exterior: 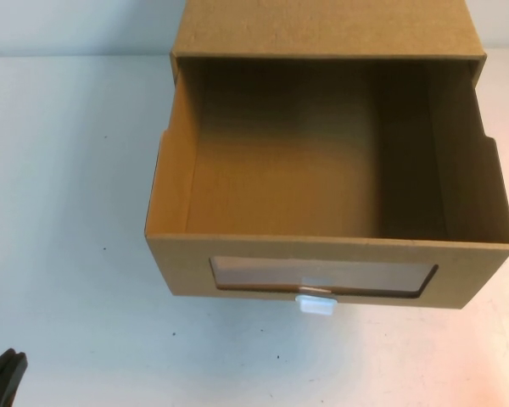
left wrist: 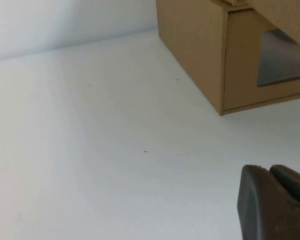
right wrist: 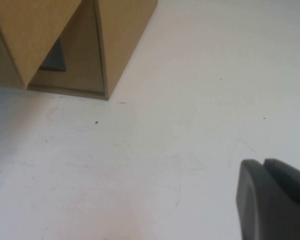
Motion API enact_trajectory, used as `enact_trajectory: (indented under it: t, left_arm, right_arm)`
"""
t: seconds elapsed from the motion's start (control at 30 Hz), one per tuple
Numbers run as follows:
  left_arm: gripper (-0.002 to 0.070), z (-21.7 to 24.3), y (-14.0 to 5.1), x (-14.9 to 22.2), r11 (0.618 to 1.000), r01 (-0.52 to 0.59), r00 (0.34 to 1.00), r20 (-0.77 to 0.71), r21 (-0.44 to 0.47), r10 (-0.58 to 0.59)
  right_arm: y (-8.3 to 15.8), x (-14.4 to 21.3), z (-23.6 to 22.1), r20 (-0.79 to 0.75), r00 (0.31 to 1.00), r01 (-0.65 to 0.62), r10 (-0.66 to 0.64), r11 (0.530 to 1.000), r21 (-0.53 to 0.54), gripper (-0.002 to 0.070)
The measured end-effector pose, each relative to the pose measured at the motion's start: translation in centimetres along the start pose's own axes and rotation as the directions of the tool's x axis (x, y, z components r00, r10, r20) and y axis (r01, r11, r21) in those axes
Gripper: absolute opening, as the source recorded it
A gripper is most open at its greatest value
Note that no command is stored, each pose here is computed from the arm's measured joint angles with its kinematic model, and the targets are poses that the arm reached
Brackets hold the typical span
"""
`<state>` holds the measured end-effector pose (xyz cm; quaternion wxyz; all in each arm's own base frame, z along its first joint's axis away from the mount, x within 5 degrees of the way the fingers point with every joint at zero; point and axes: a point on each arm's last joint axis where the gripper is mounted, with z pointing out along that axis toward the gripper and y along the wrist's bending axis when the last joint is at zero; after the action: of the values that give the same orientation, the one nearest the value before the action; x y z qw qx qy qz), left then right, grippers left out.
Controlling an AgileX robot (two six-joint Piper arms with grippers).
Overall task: Open the shoe box
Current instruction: 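Pull the top drawer of the cardboard box fully open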
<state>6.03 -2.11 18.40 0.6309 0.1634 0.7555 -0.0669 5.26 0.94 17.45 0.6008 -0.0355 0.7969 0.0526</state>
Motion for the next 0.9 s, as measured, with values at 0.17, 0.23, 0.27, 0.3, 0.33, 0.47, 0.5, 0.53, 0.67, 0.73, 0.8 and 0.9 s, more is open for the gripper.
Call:
enact_trajectory:
  t: [0.17,0.23,0.27,0.3,0.33,0.47,0.5,0.53,0.67,0.73,0.8,0.9]
  left_arm:
    - [-0.0004,-0.2,0.6,-0.4,0.996,0.032,0.998,0.054,-0.082,-0.028]
    - [-0.0004,-0.6,0.9,-0.5,0.988,0.070,0.994,0.096,-0.140,-0.057]
    - [-0.0004,-0.8,1.0,-0.5,0.984,0.080,0.992,0.107,-0.160,-0.063]
    - [-0.0004,-0.9,1.1,-0.5,0.979,0.090,0.991,0.110,-0.184,-0.071]
    - [-0.0004,-0.9,1.2,-0.4,0.976,0.095,0.992,0.106,-0.196,-0.075]
    - [-0.0004,-0.9,1.2,0.1,0.972,0.103,0.994,0.050,-0.210,-0.095]
    - [-0.0004,-0.9,1.1,0.4,0.973,0.100,0.995,0.022,-0.206,-0.098]
    - [-0.0004,-0.9,1.1,0.7,0.974,0.097,0.995,-0.010,-0.203,-0.102]
    - [-0.0004,-0.9,0.9,1.5,0.978,0.083,0.989,-0.104,-0.190,-0.104]
    - [-0.0004,-0.9,0.8,1.6,0.979,0.080,0.988,-0.117,-0.189,-0.103]
    - [-0.0004,-0.9,0.8,1.7,0.979,0.076,0.987,-0.123,-0.189,-0.100]
    - [-0.0004,-0.9,0.8,1.7,0.979,0.074,0.987,-0.125,-0.189,-0.099]
  right_arm:
    - [0.0,0.0,0.0,0.000,1.000,-0.002,0.002,1.000,-0.001,-0.0014]
    - [0.0,0.0,0.0,0.000,1.000,-0.002,0.002,1.000,-0.001,-0.0013]
    - [0.0,0.0,0.0,0.000,1.000,-0.002,0.002,1.000,-0.001,-0.0014]
    - [0.0,0.0,0.0,0.000,1.000,-0.002,0.002,1.000,-0.001,-0.0014]
    - [0.0,0.0,0.0,0.000,1.000,-0.002,0.002,1.000,-0.001,-0.0014]
    - [0.0,0.0,0.0,0.001,1.000,-0.002,0.002,1.000,-0.001,-0.0014]
    - [0.0,0.0,0.0,0.001,1.000,-0.002,0.002,1.000,-0.001,-0.0014]
    - [0.0,0.0,0.0,0.001,1.000,-0.002,0.002,1.000,-0.001,-0.0013]
    - [0.0,0.0,0.0,0.004,1.000,-0.001,0.001,1.000,-0.001,-0.0013]
    - [0.0,0.0,0.0,0.005,1.000,-0.001,0.001,1.000,-0.001,-0.0014]
    - [0.0,0.0,0.0,0.005,1.000,-0.001,0.001,1.000,-0.001,-0.0014]
    - [0.0,0.0,0.0,0.005,1.000,-0.001,0.001,1.000,-0.001,-0.0014]
